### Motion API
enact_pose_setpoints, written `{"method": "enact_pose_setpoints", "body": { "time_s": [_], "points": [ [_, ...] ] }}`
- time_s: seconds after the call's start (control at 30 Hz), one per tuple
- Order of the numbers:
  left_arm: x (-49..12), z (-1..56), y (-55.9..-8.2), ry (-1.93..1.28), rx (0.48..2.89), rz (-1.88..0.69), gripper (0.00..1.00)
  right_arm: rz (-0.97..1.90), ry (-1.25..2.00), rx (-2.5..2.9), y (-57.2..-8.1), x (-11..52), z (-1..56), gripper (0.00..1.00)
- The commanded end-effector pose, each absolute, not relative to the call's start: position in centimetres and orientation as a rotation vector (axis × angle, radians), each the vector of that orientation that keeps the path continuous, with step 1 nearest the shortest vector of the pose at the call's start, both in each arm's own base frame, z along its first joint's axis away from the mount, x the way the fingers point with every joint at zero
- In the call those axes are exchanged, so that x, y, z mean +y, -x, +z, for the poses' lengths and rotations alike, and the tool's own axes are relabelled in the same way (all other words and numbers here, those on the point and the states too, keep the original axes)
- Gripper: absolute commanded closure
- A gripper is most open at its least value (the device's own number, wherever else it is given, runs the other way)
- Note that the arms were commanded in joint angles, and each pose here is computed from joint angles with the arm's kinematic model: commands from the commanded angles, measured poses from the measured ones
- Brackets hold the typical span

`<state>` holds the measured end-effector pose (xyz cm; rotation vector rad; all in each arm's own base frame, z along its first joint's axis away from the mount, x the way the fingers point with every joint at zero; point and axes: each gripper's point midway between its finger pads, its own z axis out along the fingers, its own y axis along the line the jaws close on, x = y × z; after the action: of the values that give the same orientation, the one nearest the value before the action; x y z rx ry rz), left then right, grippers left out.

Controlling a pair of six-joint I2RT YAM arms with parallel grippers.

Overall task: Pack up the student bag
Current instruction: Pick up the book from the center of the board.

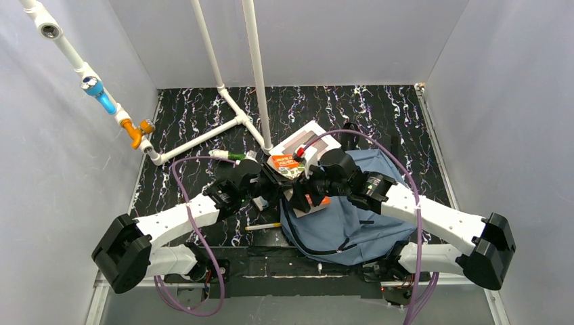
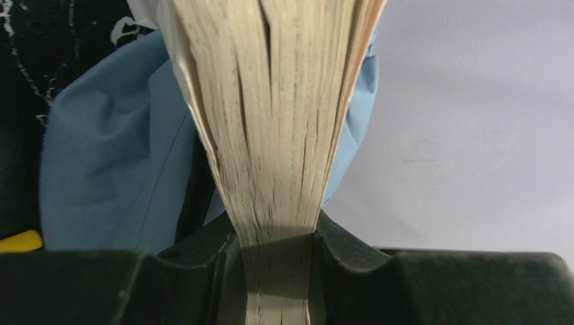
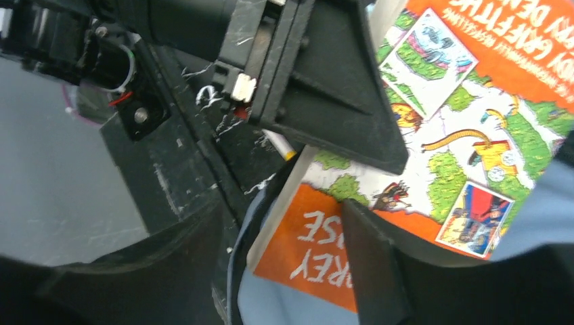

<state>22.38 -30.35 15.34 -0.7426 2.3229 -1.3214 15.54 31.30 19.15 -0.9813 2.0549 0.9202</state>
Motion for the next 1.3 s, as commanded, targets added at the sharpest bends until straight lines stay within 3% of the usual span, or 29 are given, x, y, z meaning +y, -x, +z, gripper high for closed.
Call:
{"method": "enact_pose_setpoints", "body": {
  "time_s": [0.0, 0.07, 0.1, 0.17, 0.33, 0.47, 0.83, 1.0, 1.17, 1.27],
  "points": [
    [-29.9, 17.2, -22.1, 0.678, 2.245, -1.377, 1.0, 1.066, 1.019, 2.042, -13.6, 32.6, 20.4, 0.19],
    [-29.3, 16.9, -21.9, 0.665, 2.247, -1.369, 1.0, 1.022, 0.976, 2.072, -14.1, 32.1, 21.1, 0.03],
    [-29.1, 17.0, -21.7, 0.646, 2.249, -1.373, 1.0, 0.993, 0.952, 2.079, -14.5, 31.8, 21.9, 0.02],
    [-29.0, 17.6, -21.2, 0.566, 2.247, -1.399, 1.0, 0.966, 0.926, 2.065, -14.9, 31.2, 23.9, 0.01],
    [-30.8, 22.2, -18.1, 0.01, 2.208, -1.549, 1.0, 0.971, 0.815, 2.014, -17.5, 28.6, 27.3, 0.02],
    [-31.4, 25.5, -15.1, -0.356, 2.15, -1.727, 1.0, 1.226, 0.716, 2.0, -19.1, 27.0, 27.9, 0.02],
    [-28.3, 30.9, -10.6, -0.791, 1.961, -1.904, 1.0, 1.623, 0.589, 1.893, -18.1, 26.9, 29.2, 0.02],
    [-27.2, 29.1, -10.7, -0.831, 2.096, -1.704, 1.0, 1.565, 0.583, 1.995, -17.7, 26.2, 27.7, 0.02],
    [-25.8, 28.0, -12.6, -0.748, 2.183, -1.451, 1.0, 1.293, 0.434, 2.157, -19.9, 24.2, 25.6, 0.02],
    [-25.7, 27.6, -13.1, -0.703, 2.212, -1.408, 1.0, 1.338, 0.427, 2.147, -19.4, 24.4, 25.5, 0.02]
  ]
}}
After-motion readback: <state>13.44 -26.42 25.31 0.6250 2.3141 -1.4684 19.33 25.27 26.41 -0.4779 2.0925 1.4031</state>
